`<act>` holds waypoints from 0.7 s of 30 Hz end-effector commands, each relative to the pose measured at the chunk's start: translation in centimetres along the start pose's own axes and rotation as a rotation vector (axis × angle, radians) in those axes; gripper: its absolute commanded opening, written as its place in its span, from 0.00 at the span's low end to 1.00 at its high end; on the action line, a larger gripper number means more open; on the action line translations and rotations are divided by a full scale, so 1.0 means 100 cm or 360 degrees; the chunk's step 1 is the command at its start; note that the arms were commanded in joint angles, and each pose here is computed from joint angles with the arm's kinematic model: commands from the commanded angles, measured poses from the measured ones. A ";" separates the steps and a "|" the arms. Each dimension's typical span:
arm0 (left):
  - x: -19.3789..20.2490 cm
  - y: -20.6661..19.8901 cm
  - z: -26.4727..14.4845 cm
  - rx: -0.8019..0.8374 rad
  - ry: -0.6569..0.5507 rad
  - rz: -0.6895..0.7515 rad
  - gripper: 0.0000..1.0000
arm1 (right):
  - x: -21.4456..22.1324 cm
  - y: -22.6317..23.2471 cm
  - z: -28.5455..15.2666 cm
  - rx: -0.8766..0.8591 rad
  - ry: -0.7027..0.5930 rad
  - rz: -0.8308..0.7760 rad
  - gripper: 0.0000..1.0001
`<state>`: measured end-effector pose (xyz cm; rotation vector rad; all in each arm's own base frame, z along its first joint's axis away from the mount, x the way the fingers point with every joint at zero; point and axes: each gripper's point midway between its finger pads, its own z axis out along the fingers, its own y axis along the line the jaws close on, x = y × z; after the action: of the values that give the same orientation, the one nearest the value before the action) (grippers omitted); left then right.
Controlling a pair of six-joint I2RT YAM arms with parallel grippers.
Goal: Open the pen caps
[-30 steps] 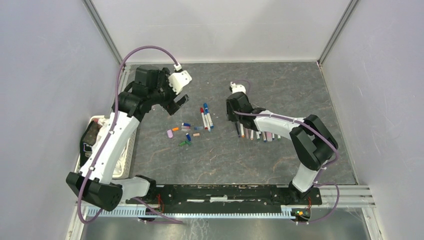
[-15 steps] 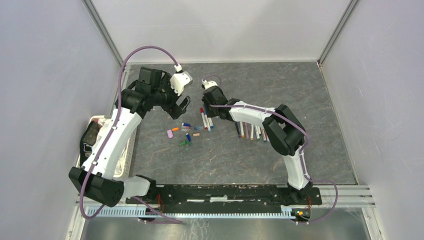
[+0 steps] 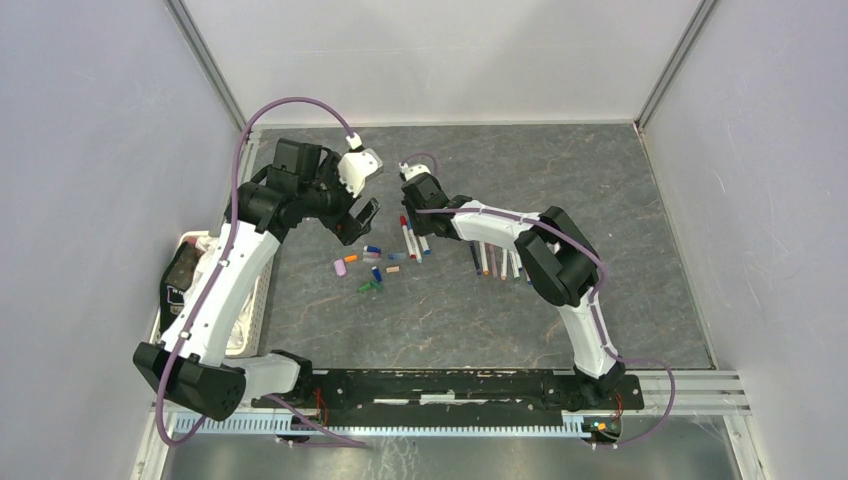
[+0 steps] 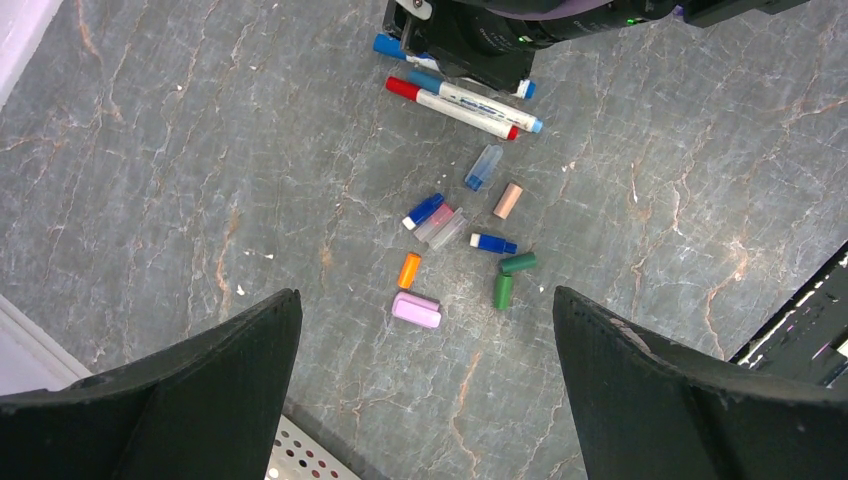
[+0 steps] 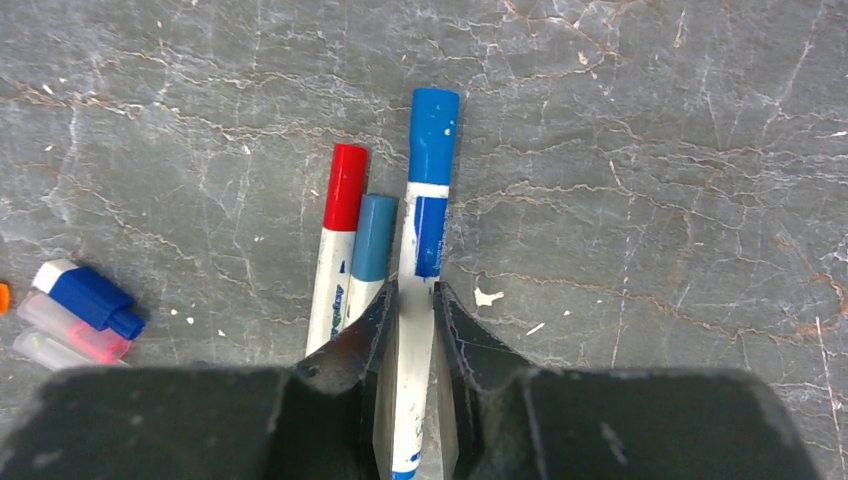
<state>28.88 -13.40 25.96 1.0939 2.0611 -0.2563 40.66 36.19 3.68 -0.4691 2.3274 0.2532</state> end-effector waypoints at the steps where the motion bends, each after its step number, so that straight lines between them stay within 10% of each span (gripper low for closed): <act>1: -0.005 -0.003 -0.009 0.0004 -0.0047 0.0004 1.00 | 0.003 -0.012 0.007 0.0102 0.0039 -0.0046 0.23; 14: 0.002 -0.002 -0.002 0.0014 -0.0004 0.0032 1.00 | 0.042 -0.038 -0.004 0.0189 0.0138 -0.0079 0.25; 21: 0.009 -0.008 0.011 0.0099 0.0016 0.0056 1.00 | 0.017 -0.036 -0.035 -0.0094 0.0037 0.0030 0.00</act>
<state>28.65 -13.39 25.22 1.1020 2.0772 -0.2656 39.38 32.68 2.29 -0.4643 2.3458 0.2095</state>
